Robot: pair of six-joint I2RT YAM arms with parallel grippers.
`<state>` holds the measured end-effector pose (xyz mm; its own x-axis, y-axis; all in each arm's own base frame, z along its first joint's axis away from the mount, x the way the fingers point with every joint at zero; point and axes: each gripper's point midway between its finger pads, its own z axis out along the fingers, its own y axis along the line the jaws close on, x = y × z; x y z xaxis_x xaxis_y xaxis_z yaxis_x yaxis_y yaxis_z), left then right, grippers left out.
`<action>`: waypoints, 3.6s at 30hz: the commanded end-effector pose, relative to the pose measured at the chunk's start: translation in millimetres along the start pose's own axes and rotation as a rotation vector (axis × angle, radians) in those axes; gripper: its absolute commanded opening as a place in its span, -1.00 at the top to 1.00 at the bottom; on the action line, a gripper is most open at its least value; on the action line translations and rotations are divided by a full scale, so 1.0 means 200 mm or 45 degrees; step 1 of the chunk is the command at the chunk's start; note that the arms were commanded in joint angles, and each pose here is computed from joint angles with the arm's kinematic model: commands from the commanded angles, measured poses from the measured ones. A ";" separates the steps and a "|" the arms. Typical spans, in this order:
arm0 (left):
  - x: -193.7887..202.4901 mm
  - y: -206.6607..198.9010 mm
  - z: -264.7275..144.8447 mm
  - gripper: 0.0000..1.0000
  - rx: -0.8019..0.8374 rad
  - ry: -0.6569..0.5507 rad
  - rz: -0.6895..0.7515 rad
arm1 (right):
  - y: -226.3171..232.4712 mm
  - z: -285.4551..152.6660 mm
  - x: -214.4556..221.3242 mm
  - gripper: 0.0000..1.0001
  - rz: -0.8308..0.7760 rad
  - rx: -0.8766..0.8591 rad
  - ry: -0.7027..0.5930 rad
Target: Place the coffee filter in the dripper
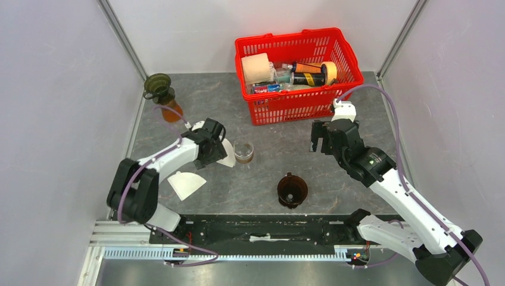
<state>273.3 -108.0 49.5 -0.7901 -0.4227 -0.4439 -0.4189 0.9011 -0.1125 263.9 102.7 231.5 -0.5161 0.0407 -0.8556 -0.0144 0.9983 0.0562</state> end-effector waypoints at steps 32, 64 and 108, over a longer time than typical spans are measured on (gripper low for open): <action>-0.27 -0.13 0.06 -0.40 -0.072 -0.094 0.072 | -0.02 0.05 0.04 -0.94 -0.048 0.049 0.030; -0.01 -0.02 0.35 -0.29 -0.174 0.194 0.204 | -0.06 0.05 0.04 -0.94 -0.046 0.107 0.015; 0.14 -0.73 -1.64 0.96 2.195 -0.447 1.099 | 0.58 -0.33 -0.01 -0.98 0.033 -0.993 0.005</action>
<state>192.9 -277.2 326.5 -0.4554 -0.0674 -0.8877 0.8645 0.2046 -0.4591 226.0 195.7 258.5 -0.5472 0.0660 -0.8344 -0.4706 0.8002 0.3719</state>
